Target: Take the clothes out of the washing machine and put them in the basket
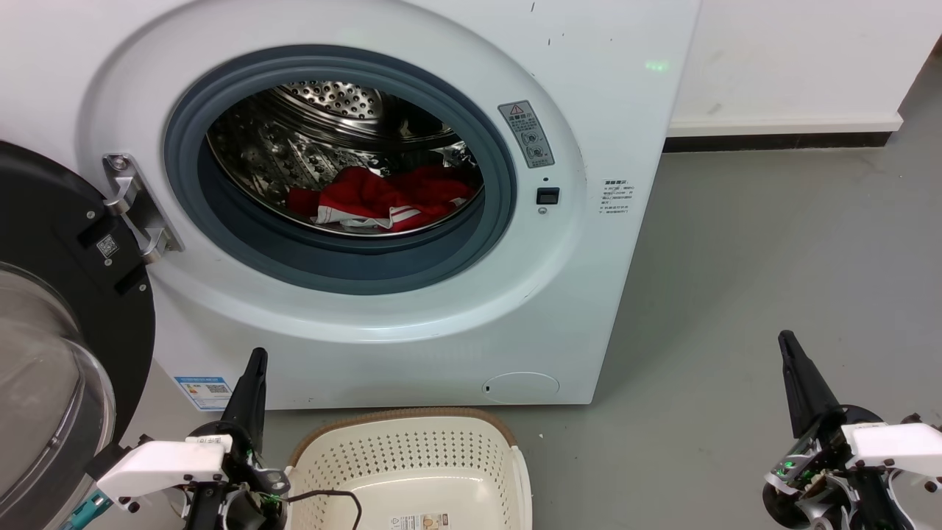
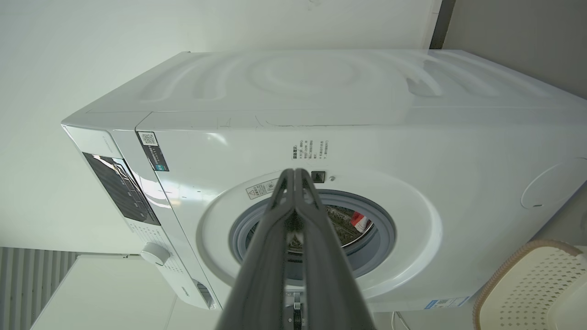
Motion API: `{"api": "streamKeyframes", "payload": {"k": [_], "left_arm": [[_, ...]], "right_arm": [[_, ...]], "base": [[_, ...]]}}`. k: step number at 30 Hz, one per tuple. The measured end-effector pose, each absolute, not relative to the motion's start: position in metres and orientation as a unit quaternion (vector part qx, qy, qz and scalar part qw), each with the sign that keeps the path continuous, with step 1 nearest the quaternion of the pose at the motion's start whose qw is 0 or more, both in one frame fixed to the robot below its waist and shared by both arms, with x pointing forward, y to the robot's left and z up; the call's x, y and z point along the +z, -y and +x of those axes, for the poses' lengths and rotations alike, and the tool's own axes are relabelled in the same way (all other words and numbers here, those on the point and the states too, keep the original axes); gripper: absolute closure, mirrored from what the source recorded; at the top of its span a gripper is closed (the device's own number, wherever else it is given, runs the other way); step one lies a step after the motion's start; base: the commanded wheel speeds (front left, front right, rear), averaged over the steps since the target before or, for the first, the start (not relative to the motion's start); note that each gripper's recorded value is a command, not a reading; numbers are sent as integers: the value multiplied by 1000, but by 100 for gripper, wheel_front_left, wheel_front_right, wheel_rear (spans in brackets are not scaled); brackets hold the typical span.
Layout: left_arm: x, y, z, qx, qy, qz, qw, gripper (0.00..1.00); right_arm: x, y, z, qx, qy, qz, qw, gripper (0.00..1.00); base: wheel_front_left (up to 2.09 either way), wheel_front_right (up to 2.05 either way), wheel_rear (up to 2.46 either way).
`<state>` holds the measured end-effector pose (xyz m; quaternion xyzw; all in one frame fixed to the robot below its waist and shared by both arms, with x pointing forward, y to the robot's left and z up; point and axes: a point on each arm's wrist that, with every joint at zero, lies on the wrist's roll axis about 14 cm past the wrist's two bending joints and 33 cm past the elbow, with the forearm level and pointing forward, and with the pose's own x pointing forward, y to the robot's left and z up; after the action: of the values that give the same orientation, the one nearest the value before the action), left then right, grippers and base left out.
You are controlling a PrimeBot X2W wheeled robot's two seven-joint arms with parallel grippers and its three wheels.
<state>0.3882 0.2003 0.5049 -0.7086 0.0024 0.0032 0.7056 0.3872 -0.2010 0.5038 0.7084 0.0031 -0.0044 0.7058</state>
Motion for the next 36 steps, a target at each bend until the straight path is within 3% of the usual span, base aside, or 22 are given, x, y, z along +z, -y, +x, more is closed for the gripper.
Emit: {"api": "streamKeyframes", "payload": {"k": [23, 24, 36], "left_arm": [[505, -200, 388, 3, -2, -709, 706, 100], [503, -200, 388, 5, -4, -709, 705, 0], [494, -190, 383, 15, -15, -700, 714, 0]], "right_arm": [[504, 201, 387, -4, -3, 708, 706, 100], [503, 201, 387, -6, -4, 709, 706, 0], [494, 196, 378, -19, -9, 694, 720, 0]], "base": [[0, 0, 0], [0, 0, 0], [0, 0, 0]]}}
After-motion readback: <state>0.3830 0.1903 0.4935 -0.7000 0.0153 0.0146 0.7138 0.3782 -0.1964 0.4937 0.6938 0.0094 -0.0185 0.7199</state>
